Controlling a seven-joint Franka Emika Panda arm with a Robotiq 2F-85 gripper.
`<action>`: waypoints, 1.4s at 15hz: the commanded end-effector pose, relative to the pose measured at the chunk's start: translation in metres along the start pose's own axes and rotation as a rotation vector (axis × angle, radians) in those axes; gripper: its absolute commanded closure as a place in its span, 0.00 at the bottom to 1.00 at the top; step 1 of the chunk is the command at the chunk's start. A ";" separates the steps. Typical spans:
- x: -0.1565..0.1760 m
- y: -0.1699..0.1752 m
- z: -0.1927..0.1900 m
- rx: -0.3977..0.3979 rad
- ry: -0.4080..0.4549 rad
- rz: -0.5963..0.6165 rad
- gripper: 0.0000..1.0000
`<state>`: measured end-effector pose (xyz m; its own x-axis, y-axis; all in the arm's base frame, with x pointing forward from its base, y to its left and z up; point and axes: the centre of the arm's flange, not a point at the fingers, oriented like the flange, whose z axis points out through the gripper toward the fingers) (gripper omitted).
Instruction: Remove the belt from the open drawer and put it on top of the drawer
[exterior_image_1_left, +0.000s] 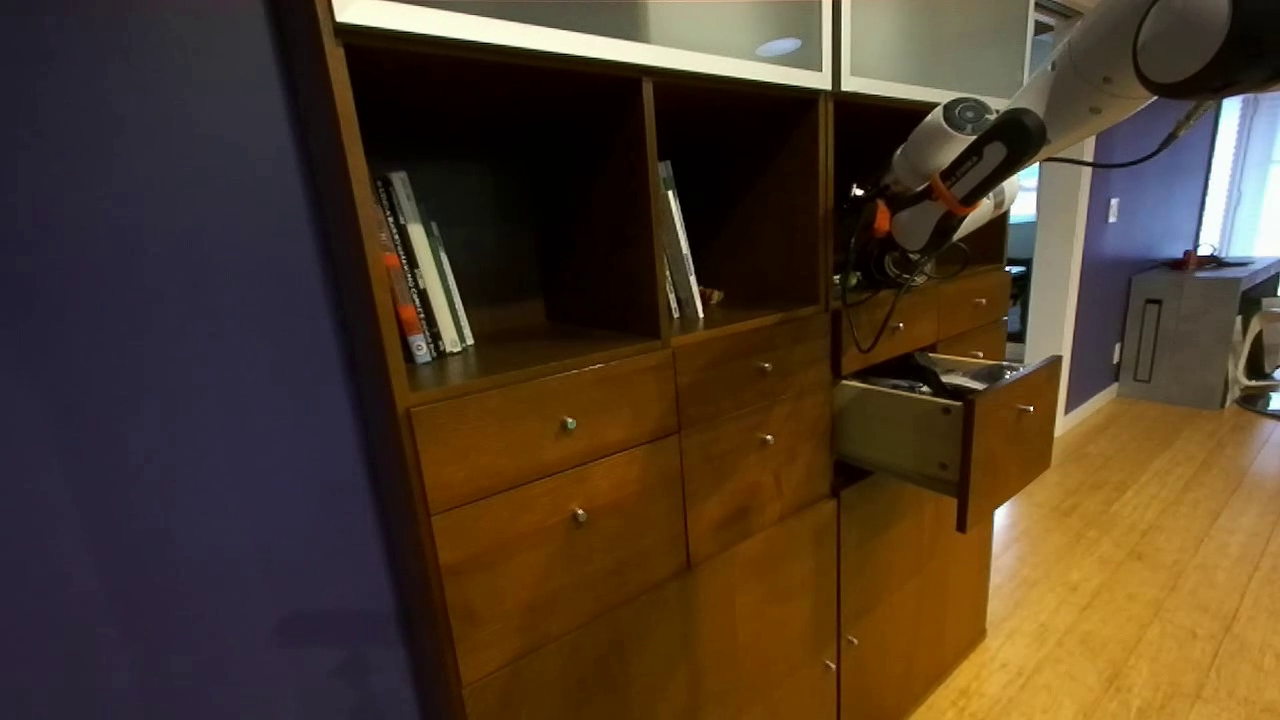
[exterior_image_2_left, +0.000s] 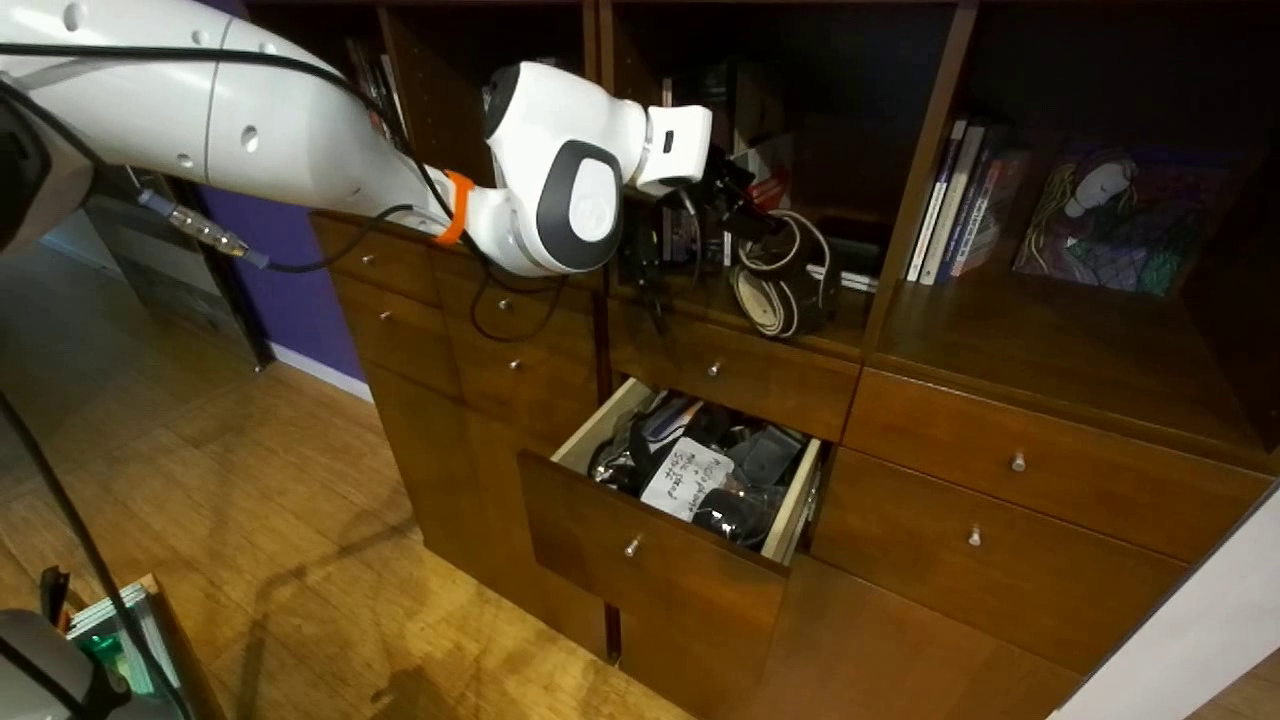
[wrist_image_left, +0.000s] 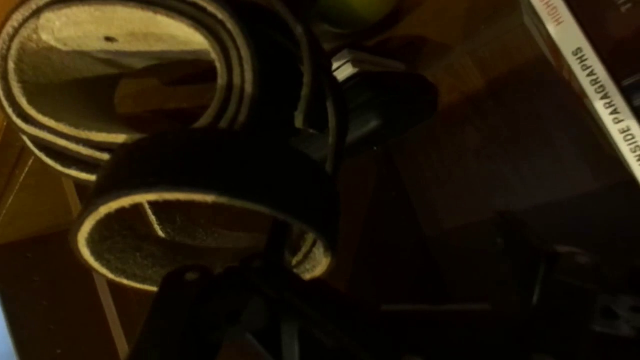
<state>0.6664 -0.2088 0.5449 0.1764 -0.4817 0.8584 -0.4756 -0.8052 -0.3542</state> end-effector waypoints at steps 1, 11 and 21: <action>0.007 -0.002 -0.001 -0.011 -0.031 0.029 0.00; 0.017 0.004 -0.026 -0.192 -0.196 0.053 0.00; 0.015 0.008 -0.023 -0.260 -0.291 0.131 0.25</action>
<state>0.6482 -0.2106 0.5654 0.3040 -0.6406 0.7051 -0.6797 -0.6645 -0.3106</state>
